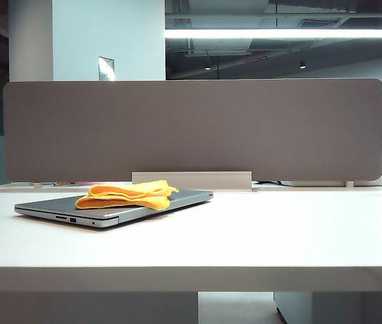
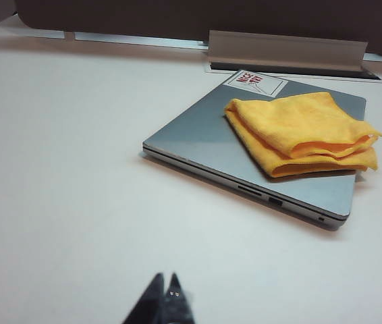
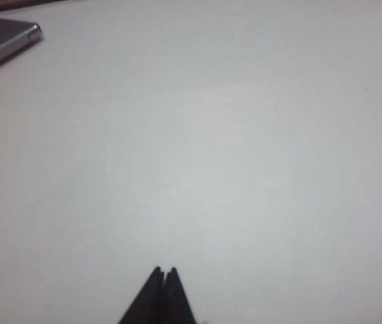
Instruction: Pick up the yellow rag and put it over the laptop.
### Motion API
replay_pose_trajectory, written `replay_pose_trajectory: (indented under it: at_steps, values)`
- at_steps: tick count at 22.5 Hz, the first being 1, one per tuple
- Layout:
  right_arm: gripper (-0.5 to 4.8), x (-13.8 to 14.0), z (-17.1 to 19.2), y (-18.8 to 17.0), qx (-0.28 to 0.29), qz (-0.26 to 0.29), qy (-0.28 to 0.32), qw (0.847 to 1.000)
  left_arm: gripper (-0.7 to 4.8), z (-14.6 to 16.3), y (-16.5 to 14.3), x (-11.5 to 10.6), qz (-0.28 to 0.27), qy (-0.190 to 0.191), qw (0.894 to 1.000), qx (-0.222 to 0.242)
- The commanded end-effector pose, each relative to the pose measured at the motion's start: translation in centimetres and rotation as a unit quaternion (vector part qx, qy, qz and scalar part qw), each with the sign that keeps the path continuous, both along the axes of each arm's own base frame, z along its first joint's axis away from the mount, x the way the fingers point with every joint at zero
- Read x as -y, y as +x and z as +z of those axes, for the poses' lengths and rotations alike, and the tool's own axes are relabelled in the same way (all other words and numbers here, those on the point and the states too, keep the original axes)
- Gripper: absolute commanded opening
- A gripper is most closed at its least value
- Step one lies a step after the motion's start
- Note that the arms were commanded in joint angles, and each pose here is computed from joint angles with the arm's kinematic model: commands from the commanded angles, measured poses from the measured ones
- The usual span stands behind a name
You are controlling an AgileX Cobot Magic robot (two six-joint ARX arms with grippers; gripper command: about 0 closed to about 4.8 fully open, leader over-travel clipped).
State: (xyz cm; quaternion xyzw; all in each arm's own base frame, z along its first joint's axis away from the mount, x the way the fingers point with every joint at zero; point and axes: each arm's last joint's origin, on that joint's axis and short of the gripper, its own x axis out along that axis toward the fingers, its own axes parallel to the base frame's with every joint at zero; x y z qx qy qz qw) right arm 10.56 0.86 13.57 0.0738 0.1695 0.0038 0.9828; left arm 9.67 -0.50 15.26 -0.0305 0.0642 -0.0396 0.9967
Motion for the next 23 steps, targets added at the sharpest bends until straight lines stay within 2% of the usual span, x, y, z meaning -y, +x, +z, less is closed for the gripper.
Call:
replay_pose_trajectory:
  at_steps: [1,8,12,15,23]
  values:
    - [-0.01,0.0,-0.2,0.0,-0.004,0.001,0.001,1.0,-0.06,0.2,0.0,0.0,-0.001,0.0,1.0,0.006]
    - [-0.01,0.0,-0.2,-0.1,-0.004,0.002,0.001,1.0,-0.06,0.2,0.0,0.0,0.0,0.0,1.0,0.006]
    - [-0.01,0.0,0.2,-0.3,0.024,0.0,0.004,1.0,-0.06,0.2,0.0,0.0,0.0,0.0,1.0,0.006]
    - [-0.01,0.1,0.9,-0.6,0.066,-0.002,0.008,0.998,-0.06,0.2,0.0,0.0,0.0,0.0,1.0,0.006]
    - [-0.01,0.5,1.1,-0.7,0.077,-0.02,0.007,0.997,-0.06,0.2,0.0,0.0,0.0,0.0,1.0,0.006]
